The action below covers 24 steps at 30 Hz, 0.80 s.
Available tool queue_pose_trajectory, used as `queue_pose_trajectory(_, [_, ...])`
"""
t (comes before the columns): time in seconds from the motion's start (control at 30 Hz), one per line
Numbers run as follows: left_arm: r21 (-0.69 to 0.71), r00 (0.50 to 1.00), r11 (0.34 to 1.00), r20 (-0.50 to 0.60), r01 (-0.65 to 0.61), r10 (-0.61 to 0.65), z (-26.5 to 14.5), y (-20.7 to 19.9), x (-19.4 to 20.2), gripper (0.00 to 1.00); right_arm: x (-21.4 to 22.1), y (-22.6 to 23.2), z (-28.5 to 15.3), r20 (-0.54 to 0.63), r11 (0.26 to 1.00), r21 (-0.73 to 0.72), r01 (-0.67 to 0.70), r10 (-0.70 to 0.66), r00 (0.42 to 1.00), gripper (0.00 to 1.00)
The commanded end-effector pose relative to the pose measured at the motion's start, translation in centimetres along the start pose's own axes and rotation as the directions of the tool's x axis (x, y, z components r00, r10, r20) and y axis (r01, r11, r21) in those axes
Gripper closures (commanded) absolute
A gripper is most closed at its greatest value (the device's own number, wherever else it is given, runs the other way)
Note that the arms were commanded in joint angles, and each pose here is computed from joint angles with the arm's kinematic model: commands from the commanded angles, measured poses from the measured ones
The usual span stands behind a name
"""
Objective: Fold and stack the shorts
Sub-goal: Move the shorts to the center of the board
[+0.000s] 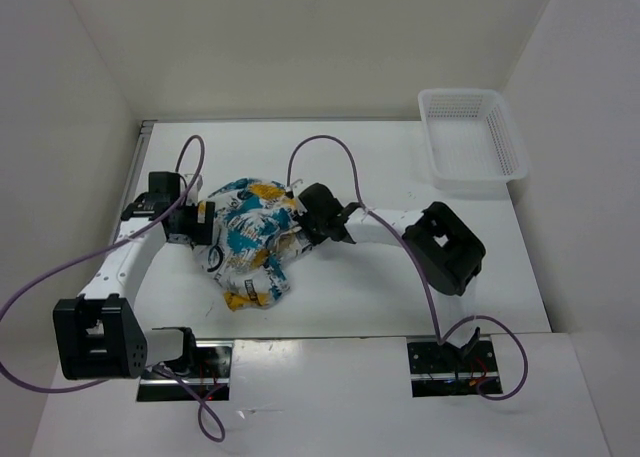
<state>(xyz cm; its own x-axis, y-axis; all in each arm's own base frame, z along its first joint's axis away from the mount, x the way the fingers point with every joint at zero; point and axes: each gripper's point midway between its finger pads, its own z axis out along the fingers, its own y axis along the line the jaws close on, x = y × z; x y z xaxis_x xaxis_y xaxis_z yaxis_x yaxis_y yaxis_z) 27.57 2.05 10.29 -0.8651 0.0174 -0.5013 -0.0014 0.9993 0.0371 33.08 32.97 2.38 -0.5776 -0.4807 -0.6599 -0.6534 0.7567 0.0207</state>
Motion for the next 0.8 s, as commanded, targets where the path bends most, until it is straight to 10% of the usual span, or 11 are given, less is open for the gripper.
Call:
queue_pose_trajectory(0.0, [0.042,1.000,0.999,0.026,-0.012,0.011,0.2,-0.8,-1.6,0.00,-8.1,-5.5,-2.6,0.207,0.985,0.172,-0.030,-0.006,0.978,1.00])
queue_pose_trajectory(0.1, [-0.013,0.997,1.000,0.078,-0.010,0.011,0.0,0.2,-4.2,0.00,-15.2,-15.5,-5.4,0.347,0.898,0.417,-0.140,-0.015,0.938,1.00])
queue_pose_trajectory(0.23, [-0.003,0.992,1.000,0.122,-0.031,0.032,-0.1,-0.5,-6.8,0.00,-16.6,-23.3,-5.8,0.355,0.823,0.525,-0.216,0.019,0.935,0.14])
queue_pose_trajectory(0.27, [-0.003,0.992,0.999,0.122,-0.032,0.032,0.0,-0.5,-7.0,0.00,-16.2,-23.3,-5.6,0.346,0.824,0.526,-0.212,0.021,0.938,0.08])
queue_pose_trajectory(0.6, [0.031,0.993,0.998,0.103,-0.054,0.051,-0.1,-1.6,-6.0,0.00,-7.3,-13.2,-4.2,0.125,0.998,0.040,-0.053,0.048,0.991,0.03])
queue_pose_trajectory(0.77, [0.046,0.996,0.997,0.075,-0.055,0.051,-0.2,-1.9,-5.3,0.00,-7.8,-16.6,-2.8,0.166,0.982,0.143,-0.124,0.100,0.981,0.06])
